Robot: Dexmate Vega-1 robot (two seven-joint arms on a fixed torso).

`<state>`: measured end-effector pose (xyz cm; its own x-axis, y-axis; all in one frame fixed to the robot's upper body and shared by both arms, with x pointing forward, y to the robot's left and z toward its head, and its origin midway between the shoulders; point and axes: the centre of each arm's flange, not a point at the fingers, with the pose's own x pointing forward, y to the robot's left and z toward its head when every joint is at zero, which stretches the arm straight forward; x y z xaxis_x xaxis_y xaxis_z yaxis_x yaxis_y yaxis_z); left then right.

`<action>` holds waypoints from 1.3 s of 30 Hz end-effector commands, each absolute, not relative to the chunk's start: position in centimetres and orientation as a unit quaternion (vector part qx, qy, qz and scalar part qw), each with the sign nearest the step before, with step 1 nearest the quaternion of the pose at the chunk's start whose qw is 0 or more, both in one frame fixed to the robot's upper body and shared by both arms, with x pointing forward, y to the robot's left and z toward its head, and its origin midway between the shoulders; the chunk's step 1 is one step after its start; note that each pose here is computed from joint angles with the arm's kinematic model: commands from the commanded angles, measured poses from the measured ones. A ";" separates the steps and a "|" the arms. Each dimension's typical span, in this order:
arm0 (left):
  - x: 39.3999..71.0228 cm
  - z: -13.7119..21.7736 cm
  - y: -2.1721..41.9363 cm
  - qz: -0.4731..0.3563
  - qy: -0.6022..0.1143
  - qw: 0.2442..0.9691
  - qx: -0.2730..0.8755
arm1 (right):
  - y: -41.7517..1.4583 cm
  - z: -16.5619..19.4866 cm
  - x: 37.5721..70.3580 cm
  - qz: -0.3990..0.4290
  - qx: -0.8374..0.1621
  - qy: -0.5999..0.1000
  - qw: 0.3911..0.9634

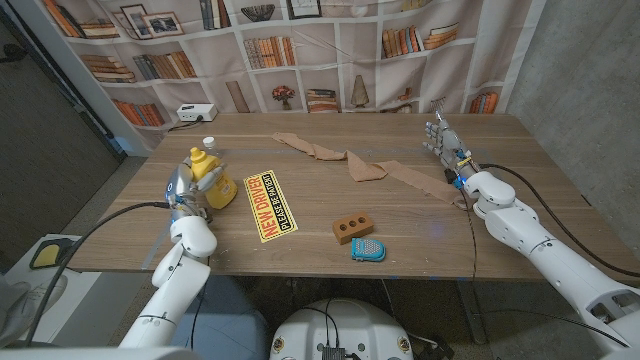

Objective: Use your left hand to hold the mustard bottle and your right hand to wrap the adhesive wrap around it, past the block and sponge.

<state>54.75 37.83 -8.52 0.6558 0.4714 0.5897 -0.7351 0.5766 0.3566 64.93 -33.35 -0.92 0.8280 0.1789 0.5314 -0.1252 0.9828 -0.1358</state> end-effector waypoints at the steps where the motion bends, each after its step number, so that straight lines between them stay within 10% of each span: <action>1: 53.6 -7.7 36.9 0.354 -0.264 0.859 0.260 | -33.6 -1.1 64.7 0.081 -0.045 -0.287 0.953; 39: 53.1 -4.5 32.0 0.282 -0.366 0.881 0.105 | -34.0 -1.3 64.3 0.081 -0.039 -0.296 0.951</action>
